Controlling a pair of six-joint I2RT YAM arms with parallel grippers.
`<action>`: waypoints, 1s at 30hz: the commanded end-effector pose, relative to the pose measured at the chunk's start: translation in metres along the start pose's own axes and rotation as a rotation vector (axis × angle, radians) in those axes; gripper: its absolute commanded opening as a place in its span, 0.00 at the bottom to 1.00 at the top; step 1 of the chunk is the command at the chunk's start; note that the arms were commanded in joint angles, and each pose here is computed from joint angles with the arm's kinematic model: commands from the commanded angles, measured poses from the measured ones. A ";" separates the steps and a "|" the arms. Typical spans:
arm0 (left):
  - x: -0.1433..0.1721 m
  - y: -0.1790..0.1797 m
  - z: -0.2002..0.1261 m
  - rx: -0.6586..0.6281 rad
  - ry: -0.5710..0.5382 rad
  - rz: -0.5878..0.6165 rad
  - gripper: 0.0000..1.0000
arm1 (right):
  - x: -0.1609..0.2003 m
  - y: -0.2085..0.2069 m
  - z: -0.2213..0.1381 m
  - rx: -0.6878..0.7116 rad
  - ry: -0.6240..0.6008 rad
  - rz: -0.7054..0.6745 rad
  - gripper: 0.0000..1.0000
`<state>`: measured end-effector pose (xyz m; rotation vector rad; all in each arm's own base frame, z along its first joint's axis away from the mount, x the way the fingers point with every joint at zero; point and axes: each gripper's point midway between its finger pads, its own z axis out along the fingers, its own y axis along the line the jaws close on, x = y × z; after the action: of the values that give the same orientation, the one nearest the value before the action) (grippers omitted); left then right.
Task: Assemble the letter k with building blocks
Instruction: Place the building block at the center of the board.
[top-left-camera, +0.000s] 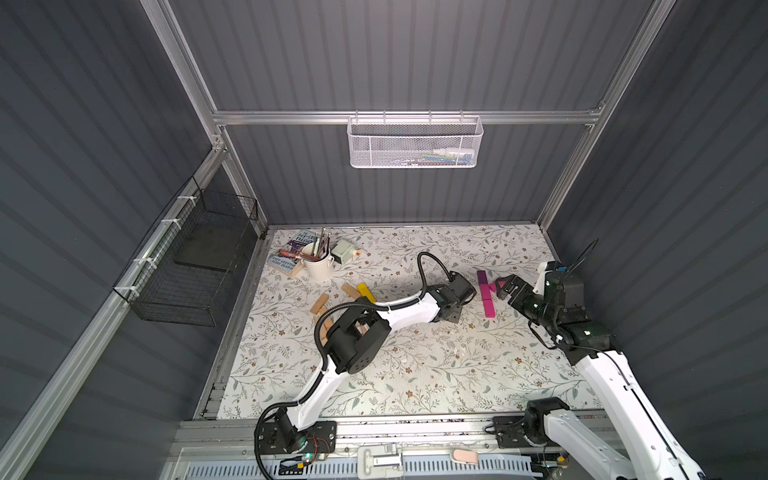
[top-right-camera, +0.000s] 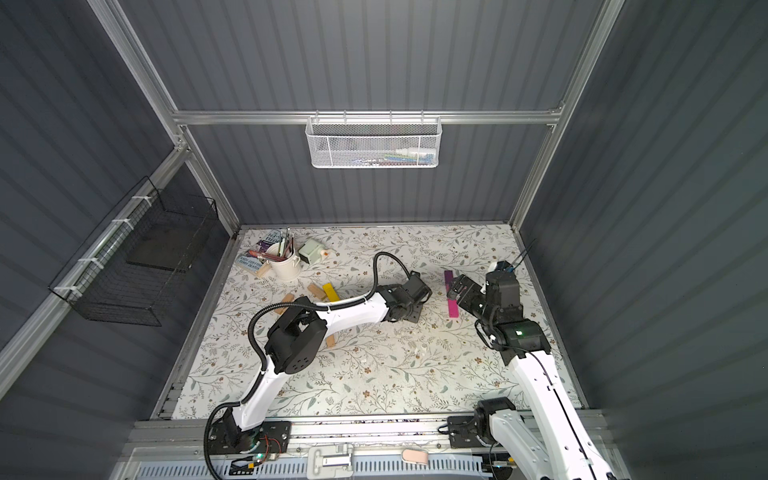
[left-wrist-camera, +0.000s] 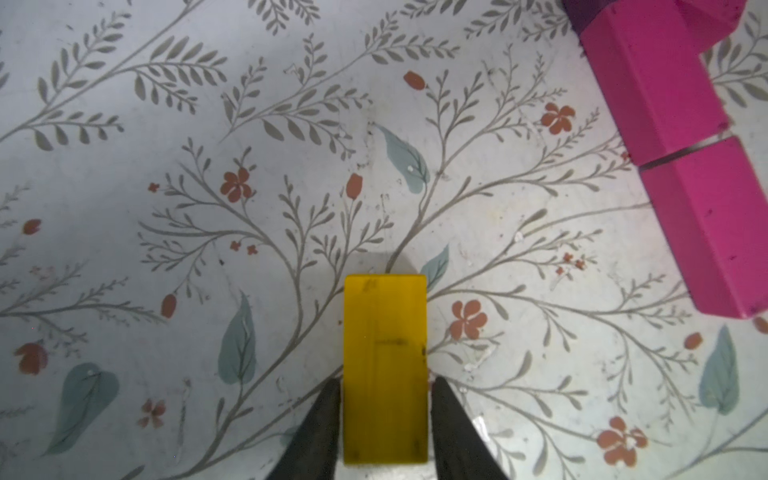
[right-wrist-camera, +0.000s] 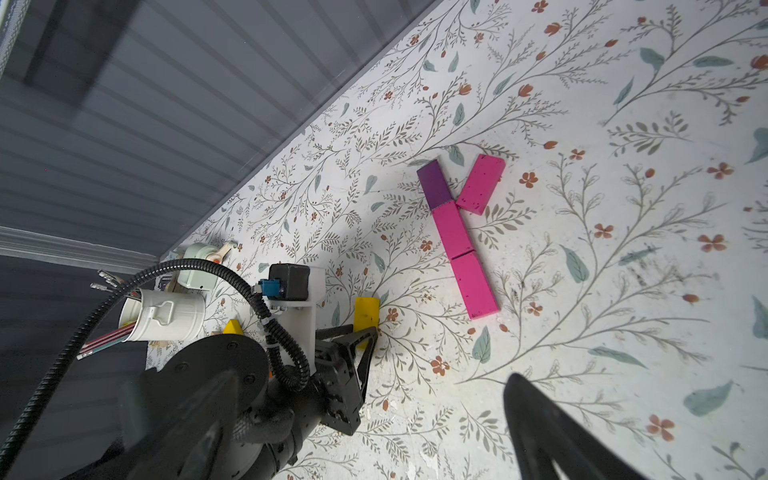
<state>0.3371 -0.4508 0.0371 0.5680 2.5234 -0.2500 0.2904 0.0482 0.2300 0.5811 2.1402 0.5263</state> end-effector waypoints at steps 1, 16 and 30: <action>0.003 0.002 0.002 -0.014 0.025 0.021 0.43 | 0.004 -0.005 0.000 0.011 0.012 -0.003 0.99; -0.048 0.041 -0.117 0.081 -0.225 -0.047 0.41 | 0.013 0.009 0.017 -0.005 0.153 -0.091 0.95; 0.029 0.105 -0.261 0.258 -0.344 0.409 0.43 | 0.091 0.030 0.104 0.134 0.553 -0.344 0.75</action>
<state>0.2716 -0.2848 0.2472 0.7619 2.0614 -0.5407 0.3384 0.1379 0.1460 0.1762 2.6675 0.4471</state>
